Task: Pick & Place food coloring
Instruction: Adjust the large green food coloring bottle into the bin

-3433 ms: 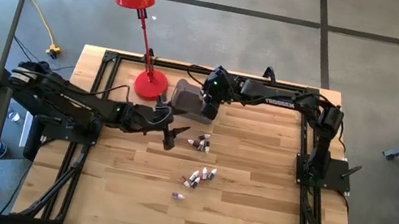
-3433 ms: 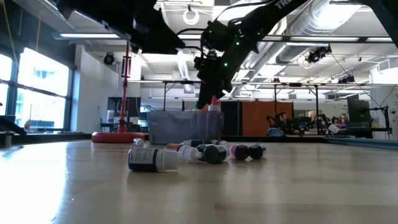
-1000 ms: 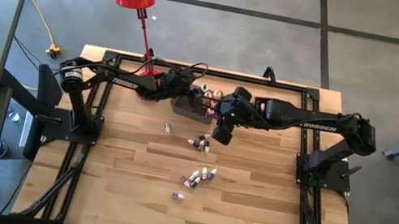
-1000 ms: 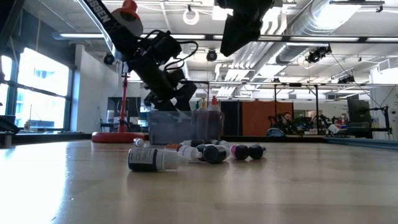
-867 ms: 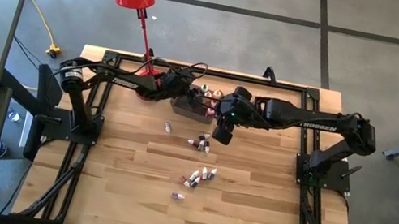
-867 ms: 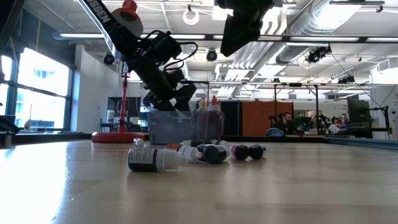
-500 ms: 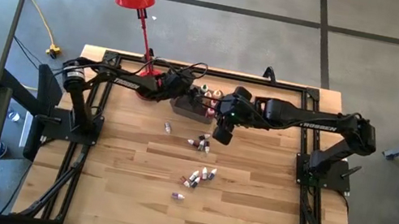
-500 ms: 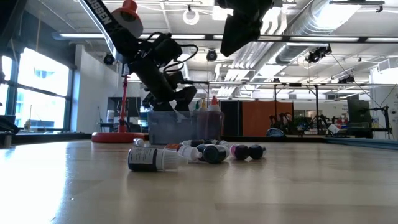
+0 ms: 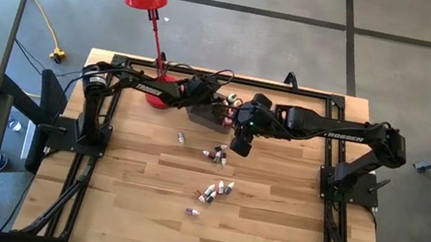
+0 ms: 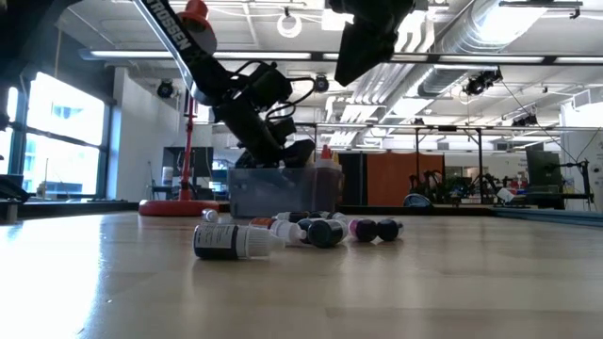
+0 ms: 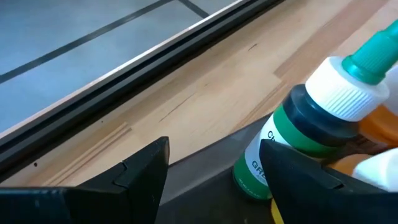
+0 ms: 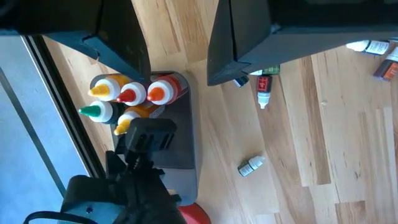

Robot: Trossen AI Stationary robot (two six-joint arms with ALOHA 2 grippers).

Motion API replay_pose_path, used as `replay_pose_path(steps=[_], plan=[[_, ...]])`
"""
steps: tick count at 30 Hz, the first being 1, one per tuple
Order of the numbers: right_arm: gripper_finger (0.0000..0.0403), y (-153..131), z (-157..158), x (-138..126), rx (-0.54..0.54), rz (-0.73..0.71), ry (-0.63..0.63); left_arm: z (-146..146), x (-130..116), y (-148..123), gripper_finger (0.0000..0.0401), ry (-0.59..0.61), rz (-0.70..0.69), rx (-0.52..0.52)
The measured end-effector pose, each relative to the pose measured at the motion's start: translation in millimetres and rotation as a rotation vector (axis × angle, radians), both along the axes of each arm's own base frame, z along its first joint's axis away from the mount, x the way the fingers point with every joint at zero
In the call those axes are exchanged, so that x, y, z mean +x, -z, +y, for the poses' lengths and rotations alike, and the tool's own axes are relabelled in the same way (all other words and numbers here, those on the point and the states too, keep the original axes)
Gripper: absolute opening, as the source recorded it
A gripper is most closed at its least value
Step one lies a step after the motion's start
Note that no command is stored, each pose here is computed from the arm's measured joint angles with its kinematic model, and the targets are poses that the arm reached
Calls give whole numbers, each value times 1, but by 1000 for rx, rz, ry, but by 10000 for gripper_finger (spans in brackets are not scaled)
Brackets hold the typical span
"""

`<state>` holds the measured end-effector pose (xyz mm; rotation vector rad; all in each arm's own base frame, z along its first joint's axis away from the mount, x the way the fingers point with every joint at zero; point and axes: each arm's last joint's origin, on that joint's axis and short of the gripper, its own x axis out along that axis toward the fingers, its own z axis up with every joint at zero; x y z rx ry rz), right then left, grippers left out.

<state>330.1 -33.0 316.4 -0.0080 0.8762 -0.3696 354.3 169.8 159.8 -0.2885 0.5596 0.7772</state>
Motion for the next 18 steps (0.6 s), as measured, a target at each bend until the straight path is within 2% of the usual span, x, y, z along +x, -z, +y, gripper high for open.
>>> replay_pose_path(steps=[13,18], plan=[[154,0,0,0,-11,6,-14,-2,-5,5,250,-23,82,-37],[154,0,0,0,-14,7,-18,-5,-5,7,250,5,100,-60]])
